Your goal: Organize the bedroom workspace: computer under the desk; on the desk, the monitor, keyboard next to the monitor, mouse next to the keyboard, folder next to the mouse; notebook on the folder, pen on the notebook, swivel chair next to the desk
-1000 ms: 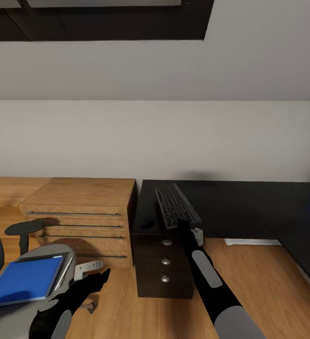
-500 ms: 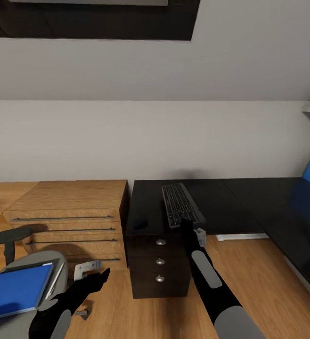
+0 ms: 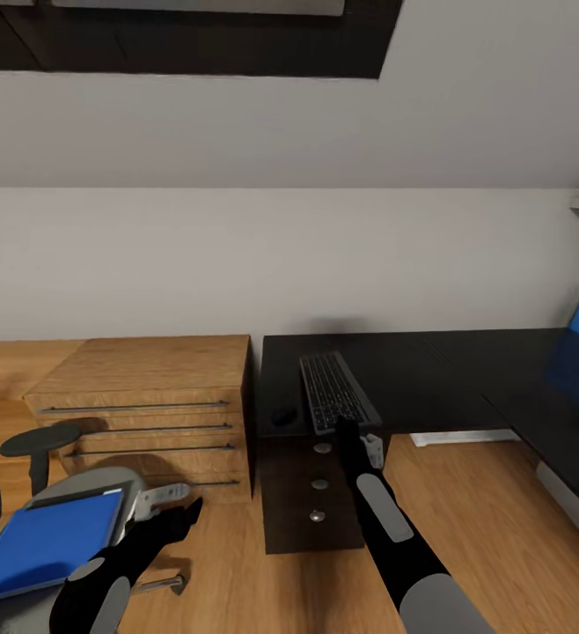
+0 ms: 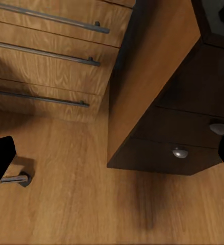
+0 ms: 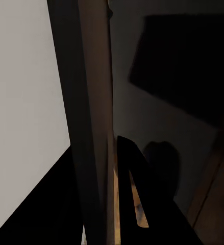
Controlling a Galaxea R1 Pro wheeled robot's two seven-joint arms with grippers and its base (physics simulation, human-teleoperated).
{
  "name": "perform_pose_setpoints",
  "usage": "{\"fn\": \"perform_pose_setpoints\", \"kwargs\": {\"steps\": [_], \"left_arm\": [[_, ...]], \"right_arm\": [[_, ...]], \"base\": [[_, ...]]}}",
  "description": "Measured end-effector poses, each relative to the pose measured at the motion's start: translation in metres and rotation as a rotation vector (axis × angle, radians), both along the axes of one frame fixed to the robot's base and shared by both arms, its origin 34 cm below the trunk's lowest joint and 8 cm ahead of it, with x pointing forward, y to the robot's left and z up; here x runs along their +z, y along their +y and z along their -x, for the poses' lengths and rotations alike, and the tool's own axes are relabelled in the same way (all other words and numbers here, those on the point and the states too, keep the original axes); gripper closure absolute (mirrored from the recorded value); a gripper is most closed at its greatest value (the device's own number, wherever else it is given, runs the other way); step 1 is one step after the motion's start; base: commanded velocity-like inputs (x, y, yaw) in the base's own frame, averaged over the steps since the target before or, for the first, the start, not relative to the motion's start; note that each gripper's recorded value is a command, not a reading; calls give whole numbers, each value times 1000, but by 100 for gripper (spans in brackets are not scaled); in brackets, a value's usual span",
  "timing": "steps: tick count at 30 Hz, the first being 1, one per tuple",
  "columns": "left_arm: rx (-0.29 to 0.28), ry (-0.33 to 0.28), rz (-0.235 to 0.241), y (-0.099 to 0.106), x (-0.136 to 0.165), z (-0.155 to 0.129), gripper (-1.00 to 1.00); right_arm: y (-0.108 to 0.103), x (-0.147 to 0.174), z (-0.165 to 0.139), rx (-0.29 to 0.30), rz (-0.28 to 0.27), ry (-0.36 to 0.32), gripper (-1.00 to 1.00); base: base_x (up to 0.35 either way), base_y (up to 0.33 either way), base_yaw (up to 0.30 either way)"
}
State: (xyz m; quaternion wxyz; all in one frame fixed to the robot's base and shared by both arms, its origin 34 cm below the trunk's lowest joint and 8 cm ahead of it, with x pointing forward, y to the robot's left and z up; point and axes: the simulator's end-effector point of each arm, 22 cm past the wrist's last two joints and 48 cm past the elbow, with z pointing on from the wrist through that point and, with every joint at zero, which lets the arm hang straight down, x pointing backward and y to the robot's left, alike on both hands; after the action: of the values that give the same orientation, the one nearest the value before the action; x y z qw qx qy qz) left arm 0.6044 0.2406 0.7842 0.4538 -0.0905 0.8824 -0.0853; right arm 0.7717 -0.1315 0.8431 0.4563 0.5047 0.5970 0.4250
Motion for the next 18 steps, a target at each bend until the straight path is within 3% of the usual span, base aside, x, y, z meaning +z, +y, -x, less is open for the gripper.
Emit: {"fn": "perform_pose_setpoints", "kwargs": {"steps": [6, 13, 18], "left_arm": [[17, -18, 3, 5, 1, -3, -100], [16, -18, 3, 5, -11, -2, -100], [17, -19, 3, 5, -19, -2, -100]], "right_arm": [[-2, -7, 0, -5, 0, 1, 100], [-2, -19, 0, -4, 4, -1, 100], [-2, -24, 0, 0, 14, -12, 100]], "base": [[-1, 1, 0], [-229, 0, 0], [-83, 0, 0]]}}
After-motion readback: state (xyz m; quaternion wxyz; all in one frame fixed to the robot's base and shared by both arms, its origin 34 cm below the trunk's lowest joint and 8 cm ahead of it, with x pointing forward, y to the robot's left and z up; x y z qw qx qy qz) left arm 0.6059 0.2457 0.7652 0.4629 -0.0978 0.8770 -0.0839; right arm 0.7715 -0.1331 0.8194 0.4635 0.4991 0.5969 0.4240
